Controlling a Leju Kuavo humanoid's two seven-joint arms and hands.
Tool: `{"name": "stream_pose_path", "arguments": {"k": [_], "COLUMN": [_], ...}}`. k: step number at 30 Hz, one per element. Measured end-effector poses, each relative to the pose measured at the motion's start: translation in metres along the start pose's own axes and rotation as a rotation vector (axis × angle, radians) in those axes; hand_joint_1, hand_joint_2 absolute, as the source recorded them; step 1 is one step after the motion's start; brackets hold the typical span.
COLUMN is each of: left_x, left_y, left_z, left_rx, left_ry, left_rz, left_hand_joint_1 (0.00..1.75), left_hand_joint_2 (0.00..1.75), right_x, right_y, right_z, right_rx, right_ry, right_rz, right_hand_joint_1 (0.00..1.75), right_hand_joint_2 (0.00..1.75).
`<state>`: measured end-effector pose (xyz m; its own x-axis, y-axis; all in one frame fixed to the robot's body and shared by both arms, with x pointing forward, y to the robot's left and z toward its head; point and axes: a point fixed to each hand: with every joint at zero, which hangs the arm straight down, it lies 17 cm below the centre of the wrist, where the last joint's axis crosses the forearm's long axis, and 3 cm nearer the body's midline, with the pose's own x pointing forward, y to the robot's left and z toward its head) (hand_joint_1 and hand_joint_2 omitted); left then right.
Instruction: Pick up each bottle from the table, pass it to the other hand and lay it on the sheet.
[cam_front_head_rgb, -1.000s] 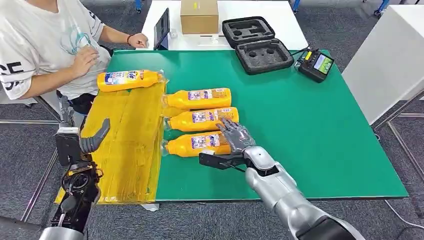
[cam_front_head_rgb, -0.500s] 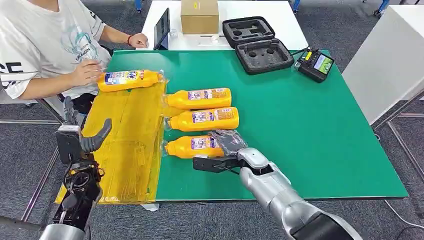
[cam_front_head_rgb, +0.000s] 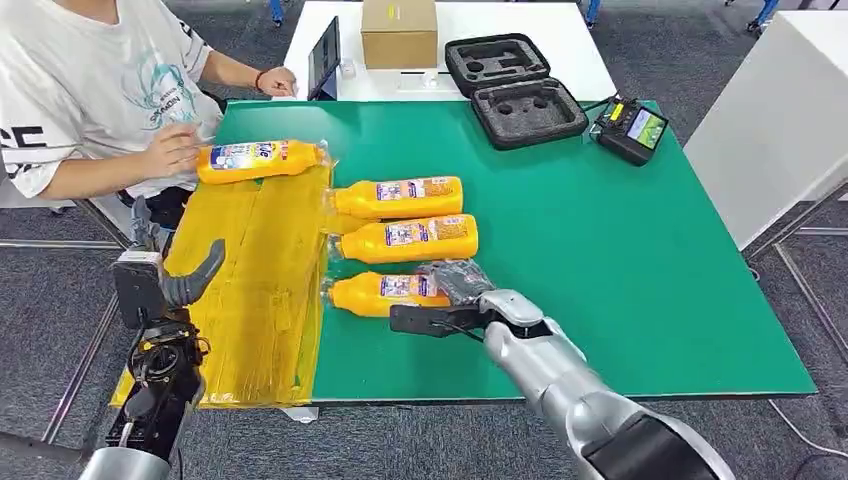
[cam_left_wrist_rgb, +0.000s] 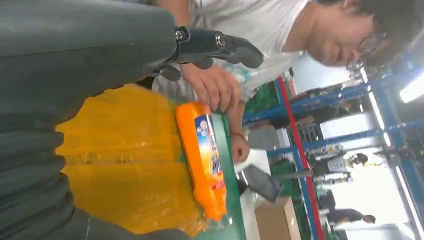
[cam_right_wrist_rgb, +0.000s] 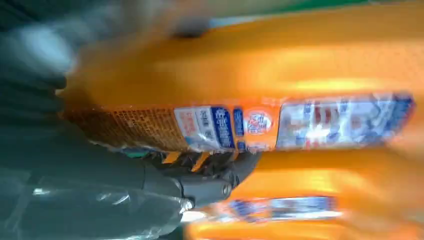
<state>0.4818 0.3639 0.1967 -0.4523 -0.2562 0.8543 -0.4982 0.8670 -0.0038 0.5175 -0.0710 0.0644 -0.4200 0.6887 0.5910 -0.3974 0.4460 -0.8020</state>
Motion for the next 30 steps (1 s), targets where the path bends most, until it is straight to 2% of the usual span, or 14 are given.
{"name": "stream_pose_path", "arguments": {"k": [2, 5, 9, 13, 15, 24, 30], "left_x": [-0.002, -0.005, -0.008, -0.024, -0.032, -0.052, -0.037], "left_y": [-0.001, -0.002, -0.003, -0.001, 0.001, 0.014, -0.037], "left_z": [0.001, 0.003, 0.005, 0.015, 0.023, 0.042, 0.068], "left_rx": [-0.006, -0.008, -0.009, 0.0, 0.004, 0.019, -0.218], "left_ry": [0.016, 0.038, 0.053, 0.144, 0.179, 0.261, 0.307], "left_rz": [0.039, 0.095, 0.126, 0.262, 0.3, 0.375, 0.484], "left_hand_joint_1": [0.0, 0.0, 0.0, 0.0, 0.0, 0.0, 0.0], "left_hand_joint_2": [1.75, 1.75, 1.75, 1.75, 1.75, 1.75, 1.75], "right_x": [0.029, 0.053, 0.062, 0.07, 0.074, 0.089, 0.076], "right_y": [-0.008, -0.04, -0.065, -0.116, -0.138, -0.163, -0.151], "right_z": [0.007, 0.017, 0.024, 0.051, 0.065, 0.093, 0.09], "right_rx": [-0.088, -0.247, -0.34, -0.588, -0.689, -0.79, -0.774], "right_ry": [-0.152, -0.273, -0.315, -0.377, -0.401, -0.473, -0.437], "right_rz": [-0.186, -0.382, -0.446, -0.628, -0.646, -0.688, -0.741], "right_hand_joint_1": [1.75, 1.75, 1.75, 1.75, 1.75, 1.75, 1.75], "right_hand_joint_2": [1.75, 1.75, 1.75, 1.75, 1.75, 1.75, 1.75]}}
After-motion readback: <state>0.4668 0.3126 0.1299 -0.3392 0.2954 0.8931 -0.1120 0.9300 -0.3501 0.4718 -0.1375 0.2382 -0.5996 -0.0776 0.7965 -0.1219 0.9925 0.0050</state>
